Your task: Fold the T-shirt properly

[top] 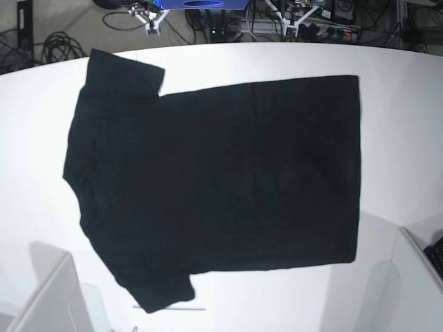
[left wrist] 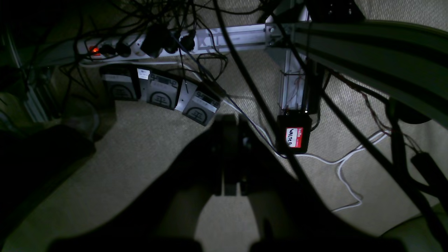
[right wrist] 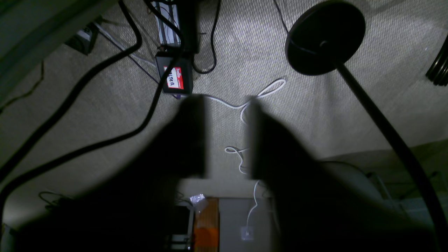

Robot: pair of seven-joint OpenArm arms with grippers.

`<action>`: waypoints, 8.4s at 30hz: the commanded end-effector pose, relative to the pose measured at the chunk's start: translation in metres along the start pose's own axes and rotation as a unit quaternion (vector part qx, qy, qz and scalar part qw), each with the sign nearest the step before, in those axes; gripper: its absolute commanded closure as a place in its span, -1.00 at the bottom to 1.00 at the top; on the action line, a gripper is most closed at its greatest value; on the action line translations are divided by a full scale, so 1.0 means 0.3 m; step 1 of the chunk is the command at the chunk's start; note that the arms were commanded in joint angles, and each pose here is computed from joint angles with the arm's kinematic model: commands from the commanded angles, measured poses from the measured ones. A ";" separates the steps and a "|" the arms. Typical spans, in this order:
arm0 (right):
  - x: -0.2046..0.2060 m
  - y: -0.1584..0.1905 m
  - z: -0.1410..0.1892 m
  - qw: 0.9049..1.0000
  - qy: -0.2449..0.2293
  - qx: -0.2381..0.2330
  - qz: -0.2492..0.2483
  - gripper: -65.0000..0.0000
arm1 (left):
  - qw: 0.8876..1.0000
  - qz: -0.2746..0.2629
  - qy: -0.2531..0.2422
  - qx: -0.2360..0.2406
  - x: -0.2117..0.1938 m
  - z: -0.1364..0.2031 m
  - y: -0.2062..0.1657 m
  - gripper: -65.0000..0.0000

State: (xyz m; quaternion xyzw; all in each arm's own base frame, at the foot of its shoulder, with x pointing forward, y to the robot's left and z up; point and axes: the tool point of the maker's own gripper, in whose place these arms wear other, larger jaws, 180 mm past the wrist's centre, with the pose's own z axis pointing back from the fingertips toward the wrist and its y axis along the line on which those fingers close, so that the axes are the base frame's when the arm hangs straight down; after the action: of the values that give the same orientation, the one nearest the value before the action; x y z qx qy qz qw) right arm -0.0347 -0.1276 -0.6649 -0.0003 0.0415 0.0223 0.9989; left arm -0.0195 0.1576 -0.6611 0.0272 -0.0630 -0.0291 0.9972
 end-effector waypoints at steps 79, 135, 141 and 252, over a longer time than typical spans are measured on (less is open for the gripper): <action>-0.192 -0.285 0.228 0.982 -0.141 -0.098 -0.083 1.00 | 0.991 -0.063 -0.113 0.028 -0.175 0.332 0.186 1.00; 0.534 -0.407 0.906 0.915 -0.354 0.049 -0.185 -0.29 | 0.855 0.177 -0.488 0.014 0.552 1.044 0.476 -0.09; 0.494 -0.354 0.833 0.927 -0.320 0.070 -0.181 -0.29 | 0.877 0.186 -0.443 0.008 0.552 0.972 0.485 -0.09; 1.011 -0.253 1.108 0.909 -0.398 0.113 -0.055 1.00 | 0.890 0.305 -0.339 -0.030 0.878 0.856 0.546 1.00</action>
State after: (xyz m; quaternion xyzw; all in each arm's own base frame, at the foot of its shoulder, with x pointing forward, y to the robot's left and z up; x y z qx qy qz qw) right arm 0.2875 -0.1904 -0.3726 0.1139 -0.3296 -0.0435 0.9362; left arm 0.2109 0.2883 -0.3747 -0.0375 -0.3833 0.2718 0.8820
